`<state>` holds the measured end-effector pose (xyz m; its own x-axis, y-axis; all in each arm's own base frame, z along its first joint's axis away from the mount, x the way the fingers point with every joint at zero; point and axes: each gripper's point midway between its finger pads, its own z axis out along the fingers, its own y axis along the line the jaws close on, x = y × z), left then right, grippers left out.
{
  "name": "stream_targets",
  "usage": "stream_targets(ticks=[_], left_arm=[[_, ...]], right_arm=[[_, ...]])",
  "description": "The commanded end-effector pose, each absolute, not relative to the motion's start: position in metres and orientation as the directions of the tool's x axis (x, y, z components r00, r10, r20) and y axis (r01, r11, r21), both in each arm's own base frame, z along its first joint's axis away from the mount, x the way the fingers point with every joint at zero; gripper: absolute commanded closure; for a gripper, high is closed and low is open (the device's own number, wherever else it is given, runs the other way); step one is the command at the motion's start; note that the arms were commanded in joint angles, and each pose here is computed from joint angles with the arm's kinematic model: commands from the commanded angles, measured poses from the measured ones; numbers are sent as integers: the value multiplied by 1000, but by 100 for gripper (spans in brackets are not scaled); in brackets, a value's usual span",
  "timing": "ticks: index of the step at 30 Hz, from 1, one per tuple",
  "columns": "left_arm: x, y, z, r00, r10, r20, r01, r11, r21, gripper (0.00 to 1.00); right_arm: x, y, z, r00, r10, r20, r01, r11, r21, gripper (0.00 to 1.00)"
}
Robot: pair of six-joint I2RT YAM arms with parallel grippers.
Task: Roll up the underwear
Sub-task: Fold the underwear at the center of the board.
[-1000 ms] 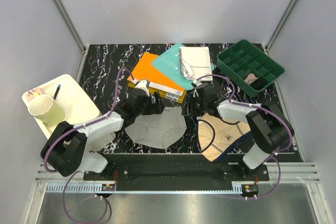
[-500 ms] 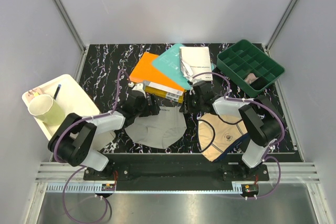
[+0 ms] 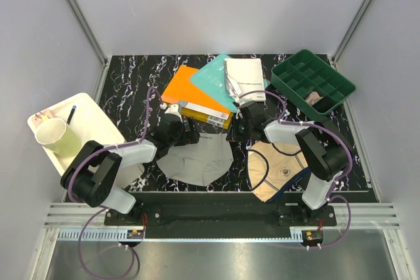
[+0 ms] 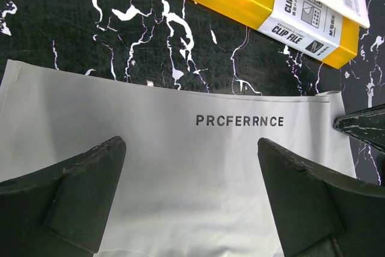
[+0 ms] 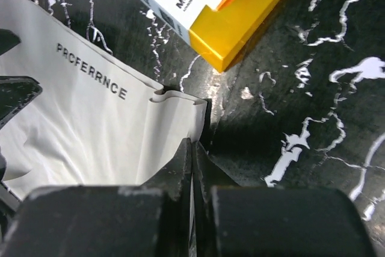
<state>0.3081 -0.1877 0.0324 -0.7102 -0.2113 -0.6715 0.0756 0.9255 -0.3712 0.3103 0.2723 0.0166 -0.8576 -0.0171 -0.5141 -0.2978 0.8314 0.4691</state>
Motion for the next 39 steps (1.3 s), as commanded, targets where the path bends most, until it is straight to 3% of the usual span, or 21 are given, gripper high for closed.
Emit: stream_targets(ticks=[1,14,21,32,39], left_arm=[[311,-176,33,-684,-223,-695,40,939,-341,1],[313,-196,49,-676,-187,-712,134,919,-370,1],[305,-253,89,-637,-121,-761,294,875,-385,1],[274,-320,105,-656,-94,-749,427,772,-472,1],[249,-382,102,-694,-30,-720,518,674,-527,9]], right_arm=[[313,259,25,-840,4,-543,-257,878,404,100],[306,244,18,-870,36,-492,-169,916,365,100],[306,246,34,-863,30,-504,-188,907,376,100],[300,207,59,-846,23,-533,-121,965,234,100],[295,190,71,-841,38,-540,-74,980,185,100]])
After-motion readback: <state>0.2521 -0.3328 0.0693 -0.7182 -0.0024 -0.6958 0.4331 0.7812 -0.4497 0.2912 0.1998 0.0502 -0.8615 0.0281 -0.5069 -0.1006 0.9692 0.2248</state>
